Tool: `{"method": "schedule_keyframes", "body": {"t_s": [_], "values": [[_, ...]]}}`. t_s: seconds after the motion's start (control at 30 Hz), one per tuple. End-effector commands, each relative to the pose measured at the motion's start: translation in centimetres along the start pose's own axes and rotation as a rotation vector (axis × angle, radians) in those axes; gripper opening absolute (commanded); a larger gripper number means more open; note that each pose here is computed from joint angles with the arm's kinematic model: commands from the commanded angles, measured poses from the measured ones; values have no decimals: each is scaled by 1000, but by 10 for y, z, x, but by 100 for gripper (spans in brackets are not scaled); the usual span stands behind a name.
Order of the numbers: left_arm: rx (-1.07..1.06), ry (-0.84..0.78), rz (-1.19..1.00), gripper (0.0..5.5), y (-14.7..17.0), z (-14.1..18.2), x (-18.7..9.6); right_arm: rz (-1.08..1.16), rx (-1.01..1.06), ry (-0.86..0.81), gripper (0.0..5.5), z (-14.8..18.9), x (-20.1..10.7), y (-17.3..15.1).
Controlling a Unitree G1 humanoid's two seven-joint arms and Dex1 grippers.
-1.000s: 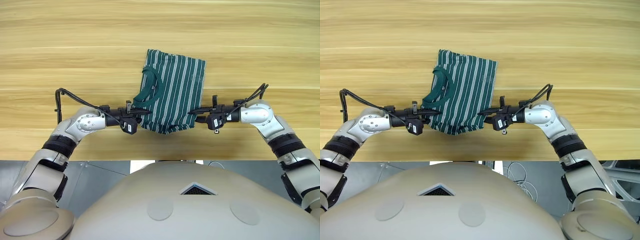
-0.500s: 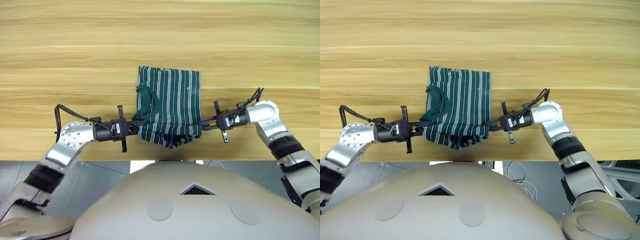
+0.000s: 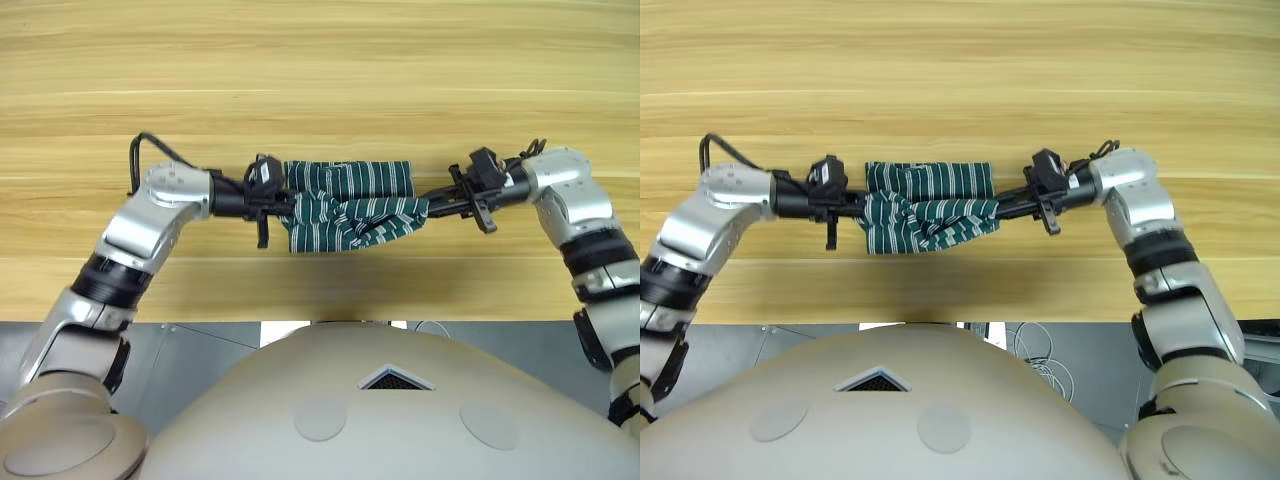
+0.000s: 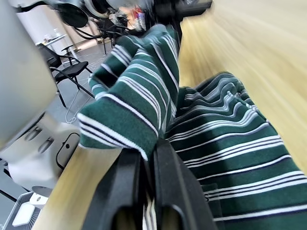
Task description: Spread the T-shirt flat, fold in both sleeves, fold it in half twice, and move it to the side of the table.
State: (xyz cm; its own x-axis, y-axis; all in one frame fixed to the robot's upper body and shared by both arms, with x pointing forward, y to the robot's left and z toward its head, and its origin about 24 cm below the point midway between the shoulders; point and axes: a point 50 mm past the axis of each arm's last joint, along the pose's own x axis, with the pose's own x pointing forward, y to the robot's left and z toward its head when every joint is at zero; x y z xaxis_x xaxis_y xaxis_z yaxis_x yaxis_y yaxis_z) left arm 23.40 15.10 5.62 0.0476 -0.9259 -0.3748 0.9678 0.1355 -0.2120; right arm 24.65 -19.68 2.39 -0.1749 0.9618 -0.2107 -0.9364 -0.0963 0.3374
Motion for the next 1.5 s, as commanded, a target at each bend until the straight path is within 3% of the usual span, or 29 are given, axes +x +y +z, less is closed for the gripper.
{"method": "schedule_keyframes", "body": {"t_s": [0.03,0.27,0.43,0.57,0.8,1.0,1.3,1.4,1.5], "values": [[-56,1,-11,0,19,1,9,-60,104,11,10,-10,-2,-15],[-112,37,56,0,32,-25,10,-155,198,-58,10,-23,-8,-23],[-141,15,123,0,39,-37,-5,-218,217,-144,10,-17,-20,-25],[-140,-15,174,86,45,-38,-12,-239,238,-138,10,-18,-24,-26],[-122,-57,206,207,52,-36,-12,-311,238,-154,156,-15,-26,-34],[-170,-77,245,298,46,-54,-17,-419,221,-201,253,-10,-27,-42],[-461,-314,591,444,42,-95,-93,-810,216,-148,259,-21,-38,-54],[-510,-325,690,486,26,-120,-107,-837,187,-130,259,-27,-43,-49],[-469,-369,730,534,15,-122,-114,-783,73,-194,259,-16,-48,-43]]}}
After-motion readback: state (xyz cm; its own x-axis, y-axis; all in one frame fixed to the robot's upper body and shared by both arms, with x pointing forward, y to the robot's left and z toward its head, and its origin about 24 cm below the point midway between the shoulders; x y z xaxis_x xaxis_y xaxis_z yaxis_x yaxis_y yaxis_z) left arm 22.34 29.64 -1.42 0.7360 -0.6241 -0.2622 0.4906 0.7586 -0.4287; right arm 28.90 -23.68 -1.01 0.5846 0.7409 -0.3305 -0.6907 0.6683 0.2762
